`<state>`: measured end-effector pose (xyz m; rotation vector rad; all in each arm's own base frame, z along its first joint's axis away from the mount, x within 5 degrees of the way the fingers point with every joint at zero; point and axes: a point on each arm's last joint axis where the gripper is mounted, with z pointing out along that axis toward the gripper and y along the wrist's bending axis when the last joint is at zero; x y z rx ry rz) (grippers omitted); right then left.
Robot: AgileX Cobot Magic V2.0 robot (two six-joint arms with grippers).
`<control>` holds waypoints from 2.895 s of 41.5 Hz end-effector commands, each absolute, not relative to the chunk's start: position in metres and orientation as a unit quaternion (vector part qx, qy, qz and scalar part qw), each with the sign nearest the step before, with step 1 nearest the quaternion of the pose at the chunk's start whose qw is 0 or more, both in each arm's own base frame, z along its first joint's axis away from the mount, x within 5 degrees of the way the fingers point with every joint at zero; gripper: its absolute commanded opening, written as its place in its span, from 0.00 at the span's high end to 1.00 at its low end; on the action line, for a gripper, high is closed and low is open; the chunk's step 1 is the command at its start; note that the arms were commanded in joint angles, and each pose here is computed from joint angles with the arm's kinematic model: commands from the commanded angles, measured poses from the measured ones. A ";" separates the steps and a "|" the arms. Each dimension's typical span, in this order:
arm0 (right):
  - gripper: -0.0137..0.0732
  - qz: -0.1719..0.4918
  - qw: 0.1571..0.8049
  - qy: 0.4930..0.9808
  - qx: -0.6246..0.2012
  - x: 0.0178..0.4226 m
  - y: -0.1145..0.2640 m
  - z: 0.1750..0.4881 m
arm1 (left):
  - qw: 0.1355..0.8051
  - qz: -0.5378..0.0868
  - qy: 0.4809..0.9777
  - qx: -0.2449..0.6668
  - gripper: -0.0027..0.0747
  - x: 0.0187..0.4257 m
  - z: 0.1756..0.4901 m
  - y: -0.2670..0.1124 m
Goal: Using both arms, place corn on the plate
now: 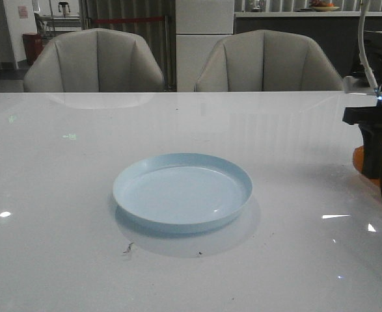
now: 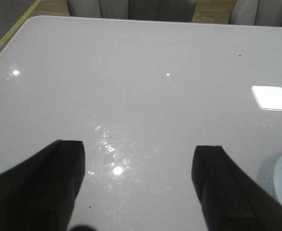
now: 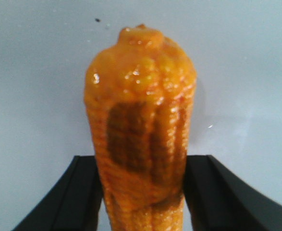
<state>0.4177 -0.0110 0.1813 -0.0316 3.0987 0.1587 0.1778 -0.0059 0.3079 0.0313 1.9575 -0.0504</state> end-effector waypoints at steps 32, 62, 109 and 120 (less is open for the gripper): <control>0.76 0.180 0.170 0.936 -0.248 0.406 0.201 0.326 | 0.602 -0.023 0.798 0.003 0.28 0.179 0.326 -0.005; 0.12 0.188 0.098 0.941 -0.262 0.407 0.234 0.276 | 0.602 -0.023 0.798 0.003 0.28 0.179 0.326 -0.005; 0.12 0.062 0.465 0.880 -0.076 0.301 0.012 0.512 | 0.605 -0.022 0.796 0.002 0.28 0.180 0.326 -0.005; 0.12 0.026 0.522 0.852 -0.008 0.243 -0.014 0.471 | 0.605 -0.022 0.796 0.002 0.28 0.180 0.326 -0.005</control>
